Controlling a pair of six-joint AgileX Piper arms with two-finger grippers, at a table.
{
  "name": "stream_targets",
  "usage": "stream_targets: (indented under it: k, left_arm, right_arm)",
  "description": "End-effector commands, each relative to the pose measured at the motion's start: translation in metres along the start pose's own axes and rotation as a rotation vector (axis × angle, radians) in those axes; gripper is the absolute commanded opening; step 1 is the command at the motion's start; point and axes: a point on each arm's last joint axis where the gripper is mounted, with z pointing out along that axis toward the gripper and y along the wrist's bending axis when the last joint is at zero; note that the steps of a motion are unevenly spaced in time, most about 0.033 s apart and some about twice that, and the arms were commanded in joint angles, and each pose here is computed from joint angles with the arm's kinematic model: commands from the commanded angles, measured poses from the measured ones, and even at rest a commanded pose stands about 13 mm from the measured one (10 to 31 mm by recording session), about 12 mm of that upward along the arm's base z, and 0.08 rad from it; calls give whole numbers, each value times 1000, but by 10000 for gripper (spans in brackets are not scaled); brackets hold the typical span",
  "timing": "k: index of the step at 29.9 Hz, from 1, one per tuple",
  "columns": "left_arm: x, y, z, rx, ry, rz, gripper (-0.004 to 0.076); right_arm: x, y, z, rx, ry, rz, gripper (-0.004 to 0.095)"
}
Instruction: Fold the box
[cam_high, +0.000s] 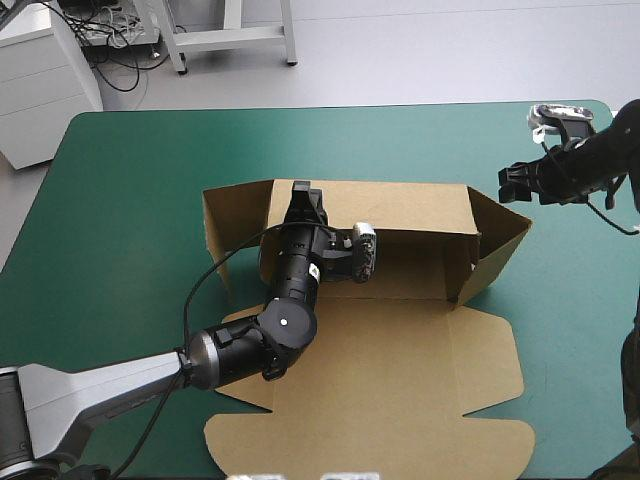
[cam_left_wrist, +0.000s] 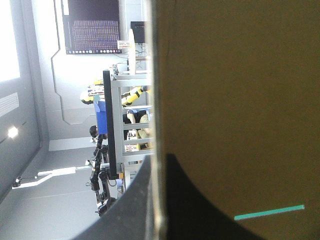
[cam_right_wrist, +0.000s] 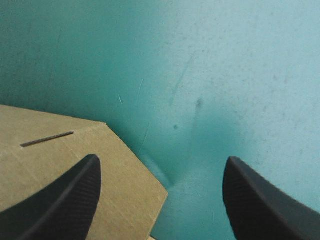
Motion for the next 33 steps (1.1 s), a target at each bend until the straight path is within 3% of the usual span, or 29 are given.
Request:
stream_targets:
  k: [1, 12, 26, 33]
  left_arm:
    - [2, 27, -10, -108, -9, -24, -32]
    - [2, 27, -10, -107, -10, -24, -32]
    - [0, 28, -10, -115, -33, -9, -32]
    - [0, 28, -10, -118, -37, -6, -32]
  right_arm:
    - [6, 10, -31, 6, -110, -41, 640]
    - [38, 15, -25, 4, -78, -117, 640]
    - [80, 29, -19, -84, -53, -228, 640]
    - [84, 38, -20, -173, -57, -291, 640]
